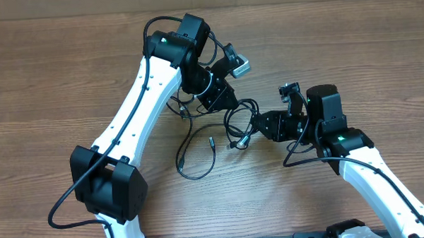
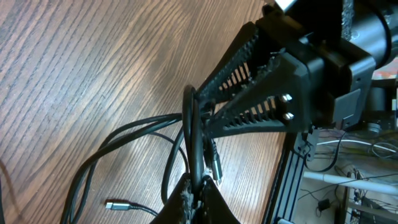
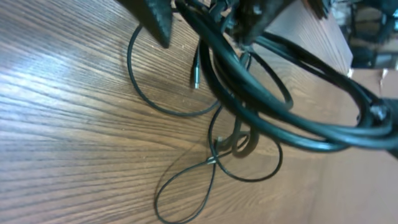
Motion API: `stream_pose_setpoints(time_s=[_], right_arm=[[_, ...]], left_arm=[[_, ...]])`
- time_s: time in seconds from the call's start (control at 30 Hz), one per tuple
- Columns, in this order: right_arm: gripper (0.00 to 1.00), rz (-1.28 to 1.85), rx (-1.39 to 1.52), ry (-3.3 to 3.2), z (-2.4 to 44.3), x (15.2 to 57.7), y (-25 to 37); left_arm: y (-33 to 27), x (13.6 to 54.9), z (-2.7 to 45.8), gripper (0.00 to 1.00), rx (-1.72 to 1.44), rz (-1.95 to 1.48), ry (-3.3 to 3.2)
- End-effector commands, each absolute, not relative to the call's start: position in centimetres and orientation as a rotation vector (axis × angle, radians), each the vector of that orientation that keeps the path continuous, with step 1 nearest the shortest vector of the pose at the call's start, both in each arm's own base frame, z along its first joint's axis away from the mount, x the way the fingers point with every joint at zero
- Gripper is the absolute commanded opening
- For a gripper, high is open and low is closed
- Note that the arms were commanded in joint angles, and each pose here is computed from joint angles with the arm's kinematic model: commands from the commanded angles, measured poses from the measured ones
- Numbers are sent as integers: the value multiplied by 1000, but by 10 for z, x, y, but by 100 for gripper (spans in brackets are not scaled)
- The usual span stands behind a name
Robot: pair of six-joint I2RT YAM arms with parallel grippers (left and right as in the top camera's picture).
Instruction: Untangle cables
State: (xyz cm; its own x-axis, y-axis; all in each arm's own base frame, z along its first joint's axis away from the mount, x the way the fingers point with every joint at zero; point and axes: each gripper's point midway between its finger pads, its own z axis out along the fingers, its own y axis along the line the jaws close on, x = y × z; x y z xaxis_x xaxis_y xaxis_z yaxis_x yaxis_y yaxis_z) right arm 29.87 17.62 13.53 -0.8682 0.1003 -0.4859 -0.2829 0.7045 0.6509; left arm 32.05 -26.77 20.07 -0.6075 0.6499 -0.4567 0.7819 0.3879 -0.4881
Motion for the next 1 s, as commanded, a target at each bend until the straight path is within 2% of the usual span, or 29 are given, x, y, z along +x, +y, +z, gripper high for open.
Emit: stream_pose_setpoints(time_s=[0.0,0.1,0.33,0.37,0.5,0.63,0.8,0.97], right_arm=[[23,1064,-176,2383,147,300,181],[15,1064,-173,2391,146,299,181],[4,1077,-159,2439,140,291,180],[4,1089,-163,2442,140,289,181],[4,1186,-272,2409,147,278,192],[4,1251,-327,2385,153,271,198],[4,1286,-376,2361,157,267,201],[4,1331,-407,2344,161,262,205]], left_arm=[[-274,319,221,4,1285,-1063,2377],[-274,319,221,4,1285,-1061,2374],[-275,323,222,4,1286,-1051,2359],[-275,323,222,6,1287,-1049,2354],[-276,328,222,33,1288,-1032,2337],[-273,336,214,44,1290,-960,2356],[-265,342,202,49,1291,-872,2401],[-265,344,188,48,1293,-872,2443]])
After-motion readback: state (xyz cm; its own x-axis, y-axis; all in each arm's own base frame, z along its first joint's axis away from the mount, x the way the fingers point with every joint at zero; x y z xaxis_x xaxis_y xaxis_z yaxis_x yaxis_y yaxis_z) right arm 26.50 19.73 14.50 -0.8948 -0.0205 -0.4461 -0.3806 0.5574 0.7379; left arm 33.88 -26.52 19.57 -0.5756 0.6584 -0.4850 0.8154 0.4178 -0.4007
